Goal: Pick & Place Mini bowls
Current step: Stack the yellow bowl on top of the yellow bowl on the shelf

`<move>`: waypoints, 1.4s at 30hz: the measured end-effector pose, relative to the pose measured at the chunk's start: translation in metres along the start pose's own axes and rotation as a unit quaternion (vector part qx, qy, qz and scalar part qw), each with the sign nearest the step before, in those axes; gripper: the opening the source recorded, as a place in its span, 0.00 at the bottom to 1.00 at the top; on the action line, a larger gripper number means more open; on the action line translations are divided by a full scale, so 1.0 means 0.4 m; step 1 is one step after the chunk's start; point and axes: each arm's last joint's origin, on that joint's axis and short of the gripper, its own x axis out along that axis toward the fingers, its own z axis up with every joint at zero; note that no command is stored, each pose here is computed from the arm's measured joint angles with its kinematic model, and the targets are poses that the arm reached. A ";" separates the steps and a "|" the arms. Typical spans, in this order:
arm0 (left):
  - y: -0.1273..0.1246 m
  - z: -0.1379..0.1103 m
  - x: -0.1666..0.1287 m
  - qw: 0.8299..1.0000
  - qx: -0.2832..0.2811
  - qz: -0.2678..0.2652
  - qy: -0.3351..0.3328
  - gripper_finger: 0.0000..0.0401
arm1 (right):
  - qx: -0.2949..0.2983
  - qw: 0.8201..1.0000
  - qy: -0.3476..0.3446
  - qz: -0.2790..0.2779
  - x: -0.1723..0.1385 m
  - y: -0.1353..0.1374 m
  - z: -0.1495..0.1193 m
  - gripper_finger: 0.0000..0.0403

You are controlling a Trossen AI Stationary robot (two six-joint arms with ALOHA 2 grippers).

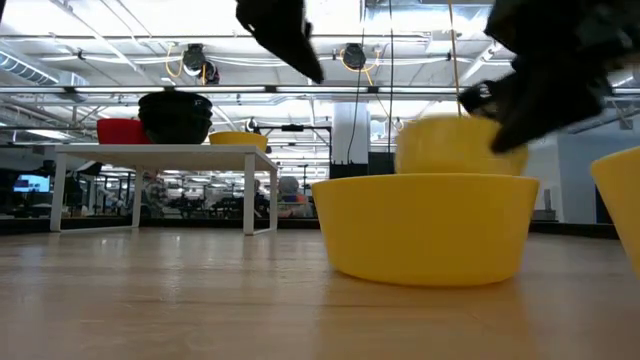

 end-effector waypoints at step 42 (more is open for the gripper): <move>-0.136 0.067 0.072 0.932 0.035 -0.320 -0.164 0.02 | -0.152 0.961 -0.221 0.070 -0.024 -0.069 0.101 0.28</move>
